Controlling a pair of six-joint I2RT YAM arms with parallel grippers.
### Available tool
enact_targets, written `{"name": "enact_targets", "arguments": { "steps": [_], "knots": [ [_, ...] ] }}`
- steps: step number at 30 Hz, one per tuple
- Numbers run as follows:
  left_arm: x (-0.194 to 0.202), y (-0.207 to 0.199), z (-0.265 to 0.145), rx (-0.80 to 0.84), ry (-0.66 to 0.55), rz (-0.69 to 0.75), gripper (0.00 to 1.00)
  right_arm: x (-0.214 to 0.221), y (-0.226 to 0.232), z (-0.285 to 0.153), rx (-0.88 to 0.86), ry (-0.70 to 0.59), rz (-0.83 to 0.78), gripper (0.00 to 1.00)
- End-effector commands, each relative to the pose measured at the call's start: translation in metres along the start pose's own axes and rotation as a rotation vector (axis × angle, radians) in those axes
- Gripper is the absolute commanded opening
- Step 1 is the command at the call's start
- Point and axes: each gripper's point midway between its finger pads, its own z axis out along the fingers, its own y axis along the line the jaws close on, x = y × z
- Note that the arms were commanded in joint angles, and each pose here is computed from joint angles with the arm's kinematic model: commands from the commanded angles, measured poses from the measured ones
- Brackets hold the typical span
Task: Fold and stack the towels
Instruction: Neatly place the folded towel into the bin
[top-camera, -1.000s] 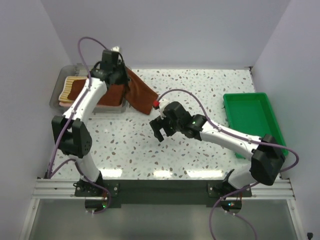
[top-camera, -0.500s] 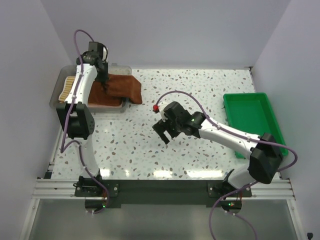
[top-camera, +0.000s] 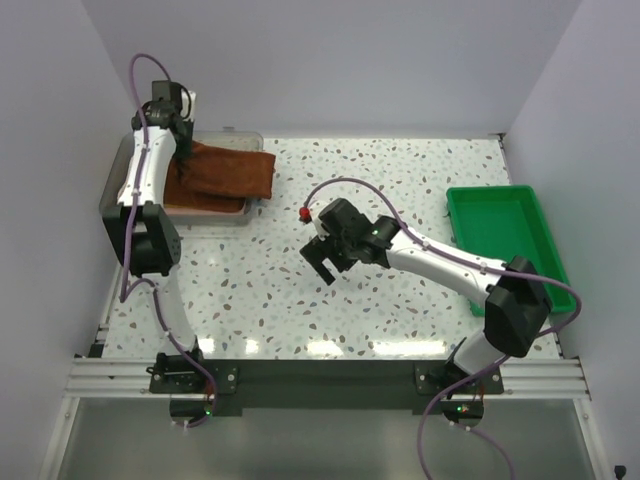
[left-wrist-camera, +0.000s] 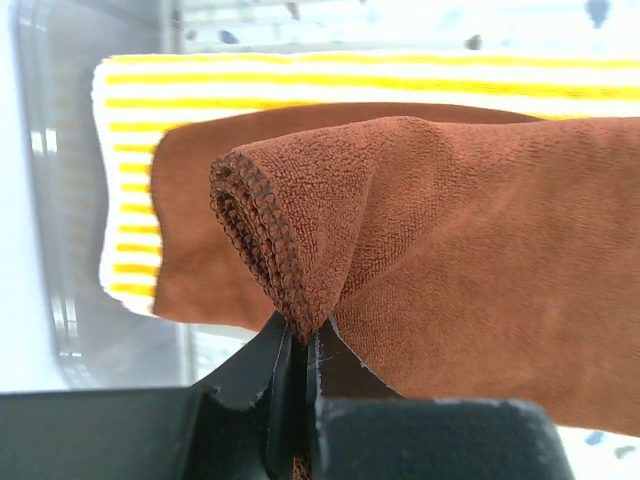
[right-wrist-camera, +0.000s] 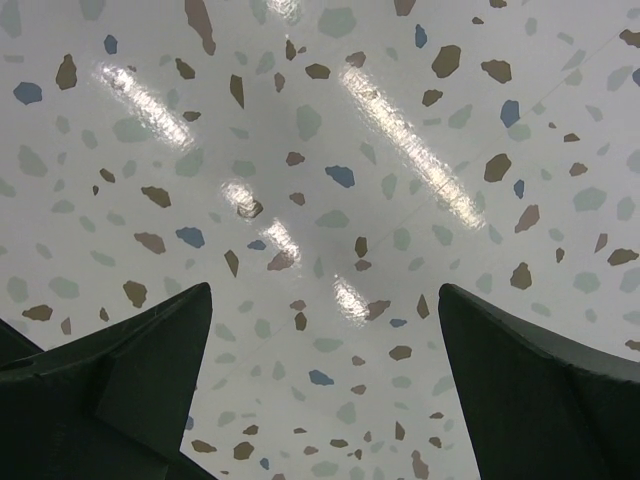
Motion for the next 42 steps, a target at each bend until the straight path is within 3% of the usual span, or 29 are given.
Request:
{"name": "enact_targets", "arguments": {
  "steps": [1, 18, 36, 39, 42],
  "knots": [
    [-0.025, 0.031, -0.013, -0.096, -0.094, 0.048, 0.0, -0.014, -0.007, -0.005, 0.031, -0.017, -0.011, 0.98],
    [-0.014, 0.073, -0.007, -0.216, -0.07, 0.047, 0.0, -0.018, -0.011, -0.003, 0.056, 0.01, -0.03, 0.98],
    [-0.005, 0.082, 0.014, -0.247, -0.046, 0.061, 0.0, -0.015, -0.01, 0.002, 0.049, 0.033, -0.036, 0.98],
    [0.002, 0.085, 0.022, -0.28, -0.019, 0.058, 0.02, -0.012, -0.01, 0.002, 0.047, 0.041, -0.035, 0.98],
    [0.009, 0.086, 0.03, -0.298, -0.002, 0.056, 0.09, -0.012, -0.01, 0.002, 0.045, 0.041, -0.033, 0.98]
  ]
}}
